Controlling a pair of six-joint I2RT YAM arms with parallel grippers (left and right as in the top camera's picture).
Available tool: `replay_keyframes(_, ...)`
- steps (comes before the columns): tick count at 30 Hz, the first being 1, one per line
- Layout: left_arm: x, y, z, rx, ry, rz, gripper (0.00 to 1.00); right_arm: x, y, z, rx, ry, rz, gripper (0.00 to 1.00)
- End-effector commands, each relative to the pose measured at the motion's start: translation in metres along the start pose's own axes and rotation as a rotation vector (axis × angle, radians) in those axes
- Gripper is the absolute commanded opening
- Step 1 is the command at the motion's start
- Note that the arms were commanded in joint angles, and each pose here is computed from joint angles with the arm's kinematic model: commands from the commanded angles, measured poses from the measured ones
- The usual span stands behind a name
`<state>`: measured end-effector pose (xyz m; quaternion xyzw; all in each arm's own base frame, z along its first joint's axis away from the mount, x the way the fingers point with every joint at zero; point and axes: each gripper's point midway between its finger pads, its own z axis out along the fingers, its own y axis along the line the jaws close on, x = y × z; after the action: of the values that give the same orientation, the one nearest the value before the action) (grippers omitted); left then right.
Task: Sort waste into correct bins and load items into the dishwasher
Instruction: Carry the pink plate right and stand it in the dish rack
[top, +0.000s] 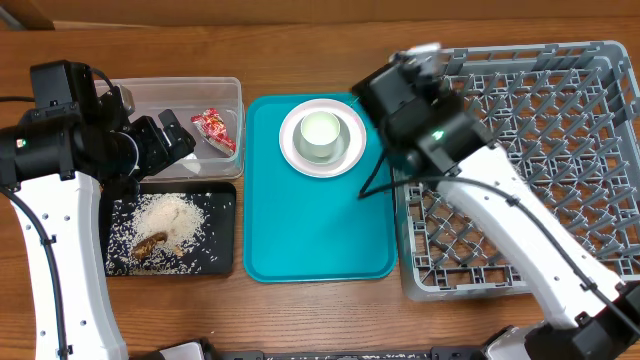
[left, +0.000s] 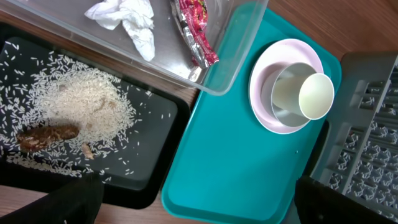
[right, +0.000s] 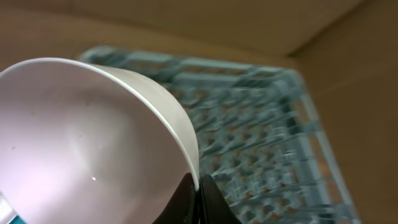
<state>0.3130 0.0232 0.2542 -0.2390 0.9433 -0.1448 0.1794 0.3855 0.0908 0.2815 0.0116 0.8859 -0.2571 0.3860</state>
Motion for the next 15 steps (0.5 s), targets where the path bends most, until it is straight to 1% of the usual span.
replay_keyframes(1,-0.001,-0.004,-0.004,0.014,-0.012,0.004,1.00,-0.024,-0.071,0.016,0.229,-0.056,0.108,0.04)
replay_keyframes(8,-0.001,-0.004,-0.004,0.014,-0.012,0.004,1.00,-0.030,-0.146,0.074,0.302,-0.019,0.282,0.04)
replay_keyframes(13,-0.001,-0.004,-0.004,0.014,-0.012,0.004,1.00,-0.025,-0.215,0.116,0.426,-0.031,0.459,0.04)
replay_keyframes(15,-0.001,-0.004,-0.004,0.014,-0.012,0.004,1.00,-0.019,-0.234,0.131,0.470,-0.021,0.480,0.04)
